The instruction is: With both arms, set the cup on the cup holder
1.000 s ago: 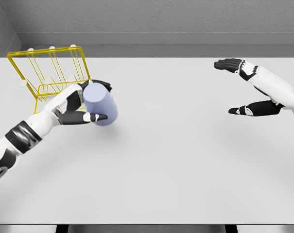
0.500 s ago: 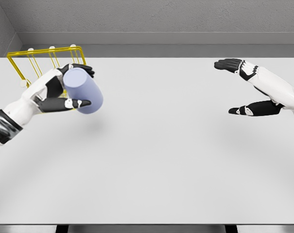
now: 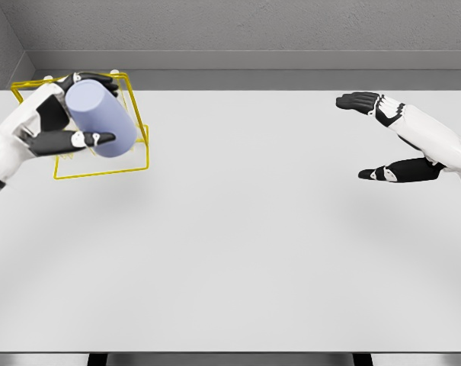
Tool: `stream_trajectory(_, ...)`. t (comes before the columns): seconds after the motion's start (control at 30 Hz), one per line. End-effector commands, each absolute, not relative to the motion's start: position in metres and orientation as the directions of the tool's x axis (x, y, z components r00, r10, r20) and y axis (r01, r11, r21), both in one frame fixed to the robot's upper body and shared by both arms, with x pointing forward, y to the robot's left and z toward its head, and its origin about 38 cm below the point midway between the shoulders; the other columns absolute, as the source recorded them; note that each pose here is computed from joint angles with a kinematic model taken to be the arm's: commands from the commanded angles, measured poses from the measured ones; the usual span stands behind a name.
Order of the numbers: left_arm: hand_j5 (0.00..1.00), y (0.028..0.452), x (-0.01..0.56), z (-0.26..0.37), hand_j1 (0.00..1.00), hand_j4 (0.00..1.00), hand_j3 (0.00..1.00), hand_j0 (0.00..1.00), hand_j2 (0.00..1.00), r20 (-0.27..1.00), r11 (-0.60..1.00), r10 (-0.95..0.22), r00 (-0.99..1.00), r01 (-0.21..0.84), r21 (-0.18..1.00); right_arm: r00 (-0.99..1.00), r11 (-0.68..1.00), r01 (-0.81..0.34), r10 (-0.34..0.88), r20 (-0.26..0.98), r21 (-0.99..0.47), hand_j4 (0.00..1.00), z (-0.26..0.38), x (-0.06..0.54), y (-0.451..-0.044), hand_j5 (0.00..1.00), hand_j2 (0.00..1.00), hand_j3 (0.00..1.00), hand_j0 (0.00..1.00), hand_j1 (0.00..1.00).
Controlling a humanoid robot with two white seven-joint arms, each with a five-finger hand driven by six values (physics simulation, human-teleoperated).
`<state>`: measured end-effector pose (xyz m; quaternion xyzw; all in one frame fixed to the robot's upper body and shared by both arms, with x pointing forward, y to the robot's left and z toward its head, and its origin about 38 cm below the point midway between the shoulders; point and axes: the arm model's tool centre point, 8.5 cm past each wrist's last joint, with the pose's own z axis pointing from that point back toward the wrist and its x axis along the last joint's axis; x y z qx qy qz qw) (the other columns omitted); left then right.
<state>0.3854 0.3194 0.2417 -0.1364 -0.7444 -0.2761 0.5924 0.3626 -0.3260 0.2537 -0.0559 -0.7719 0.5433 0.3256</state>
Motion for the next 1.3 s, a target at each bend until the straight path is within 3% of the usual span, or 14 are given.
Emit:
stream_trajectory(0.0,0.7,0.325,0.387,0.246,0.7,0.7,0.7,0.7,0.7,0.956,0.82,-0.124,-0.267,0.515,0.25,-0.781,0.409,-0.27,0.437,0.447,-0.872,1.0,0.254,0.363,-0.327,1.0,1.0,1.0,1.0,1.0)
stream_trajectory(0.87,0.71,0.347,0.404,0.25,0.71,0.71,0.71,0.71,0.71,0.958,0.861,-0.125,-0.257,0.452,0.233,-0.781,0.409,-0.27,0.437,0.447,-0.872,1.0,0.254,0.363,-0.327,1.0,1.0,1.0,1.0,1.0)
stream_trajectory(1.27,0.71,0.329,0.421,0.243,0.71,0.71,0.71,0.71,0.71,0.963,0.866,-0.077,-0.258,0.462,0.193,-0.781,0.409,-0.27,0.437,0.447,-0.872,1.0,0.254,0.363,-0.327,1.0,1.0,1.0,1.0,1.0)
